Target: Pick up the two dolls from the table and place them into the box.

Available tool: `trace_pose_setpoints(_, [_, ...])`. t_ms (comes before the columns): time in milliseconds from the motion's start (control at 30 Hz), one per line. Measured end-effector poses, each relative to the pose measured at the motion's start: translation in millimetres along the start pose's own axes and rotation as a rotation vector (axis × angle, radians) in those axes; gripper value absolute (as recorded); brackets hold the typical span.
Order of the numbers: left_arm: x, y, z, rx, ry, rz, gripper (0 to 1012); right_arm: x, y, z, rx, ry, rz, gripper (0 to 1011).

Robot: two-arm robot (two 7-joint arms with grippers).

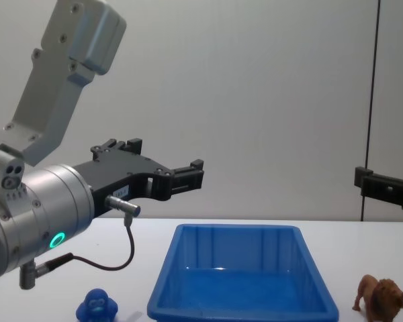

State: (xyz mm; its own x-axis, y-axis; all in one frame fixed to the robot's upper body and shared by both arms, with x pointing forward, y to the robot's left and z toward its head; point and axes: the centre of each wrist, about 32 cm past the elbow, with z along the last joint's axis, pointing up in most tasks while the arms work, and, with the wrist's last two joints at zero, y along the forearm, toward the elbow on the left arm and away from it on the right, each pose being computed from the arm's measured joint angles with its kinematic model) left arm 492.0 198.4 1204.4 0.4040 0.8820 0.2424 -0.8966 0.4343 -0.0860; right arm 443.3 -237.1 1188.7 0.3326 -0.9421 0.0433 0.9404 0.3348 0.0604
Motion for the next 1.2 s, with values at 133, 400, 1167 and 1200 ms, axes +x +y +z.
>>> trace_pose_setpoints(133, [0.0,0.0,0.0,0.0,0.0,0.0,1002,0.0,0.0,0.0,0.0,0.0,0.0,1004])
trace_pose_setpoints(400, [0.0,0.0,0.0,0.0,0.0,0.0,1002,0.0,0.0,0.0,0.0,0.0,0.0,1003])
trace_pose_setpoints(1167, [0.0,0.0,0.0,0.0,0.0,0.0,1002,5.7,1.6,-4.3,-0.024,-0.018,0.001,1003])
trace_pose_setpoints(1200, [0.0,0.0,0.0,0.0,0.0,0.0,1002,7.6,1.7,-5.5,-0.033,-0.022,-0.001,1003])
